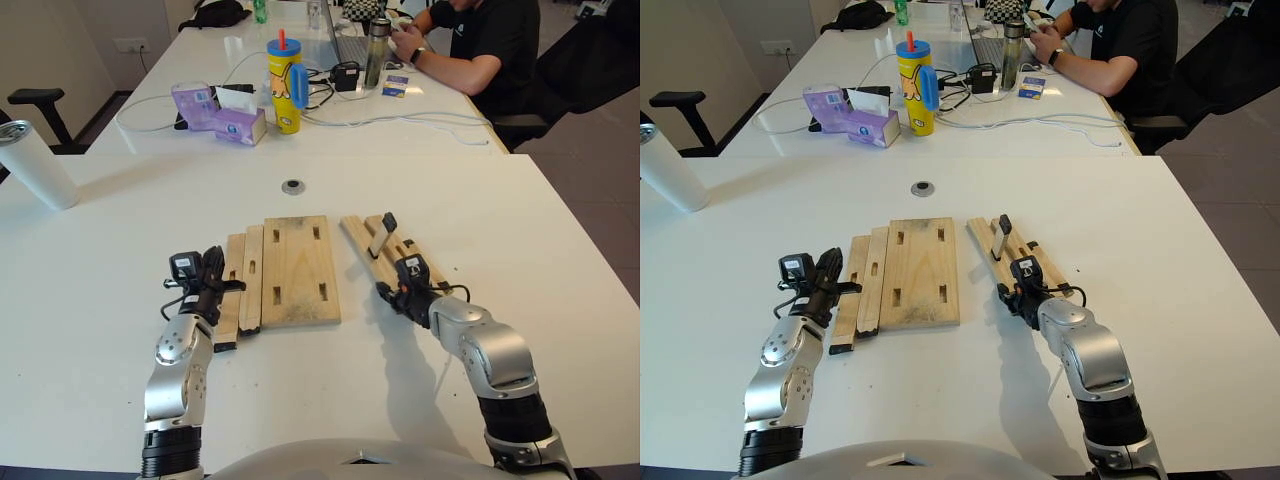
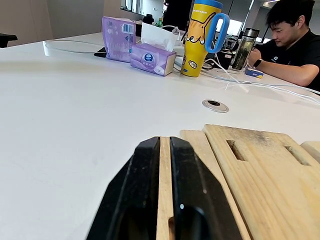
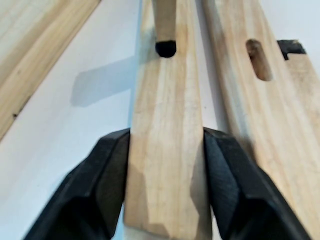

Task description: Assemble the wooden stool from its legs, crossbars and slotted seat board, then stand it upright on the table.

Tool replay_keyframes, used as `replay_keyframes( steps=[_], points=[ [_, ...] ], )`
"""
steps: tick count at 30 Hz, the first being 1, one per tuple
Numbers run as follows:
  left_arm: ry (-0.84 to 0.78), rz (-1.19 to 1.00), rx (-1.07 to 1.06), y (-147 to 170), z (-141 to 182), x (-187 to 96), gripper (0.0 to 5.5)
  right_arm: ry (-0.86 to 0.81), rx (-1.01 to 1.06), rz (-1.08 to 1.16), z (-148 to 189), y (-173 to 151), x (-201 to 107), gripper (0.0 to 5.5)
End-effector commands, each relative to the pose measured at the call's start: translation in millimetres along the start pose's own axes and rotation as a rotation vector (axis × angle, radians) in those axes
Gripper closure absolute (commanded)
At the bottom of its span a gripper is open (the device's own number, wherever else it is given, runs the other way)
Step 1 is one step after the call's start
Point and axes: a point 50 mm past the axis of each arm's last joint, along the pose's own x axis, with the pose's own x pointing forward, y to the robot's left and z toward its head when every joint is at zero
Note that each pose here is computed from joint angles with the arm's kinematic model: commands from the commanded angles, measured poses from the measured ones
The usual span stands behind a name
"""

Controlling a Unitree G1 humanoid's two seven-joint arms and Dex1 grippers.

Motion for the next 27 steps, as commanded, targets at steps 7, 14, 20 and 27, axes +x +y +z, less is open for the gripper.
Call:
replay_keyframes(
  steps=[7, 14, 20, 27],
  points=[
    [0.039, -0.100, -0.052, -11, 6, 0, 5.12, -0.312, -0.188, 0.069, 44, 7, -4, 3.45],
    [0.042, -0.139, -0.084, -21, 9, 1, 5.12, -0.489, -0.274, 0.134, 75, -1, -6, 3.45],
    [0.119, -0.276, -0.528, -40, 14, 1, 5.12, -0.565, -0.385, 0.306, 77, 19, -12, 3.45],
    [0.193, -0.400, -0.958, -47, 24, -2, 4.50, -0.643, -0.381, 0.454, 72, 32, -30, 3.45]
  ],
)
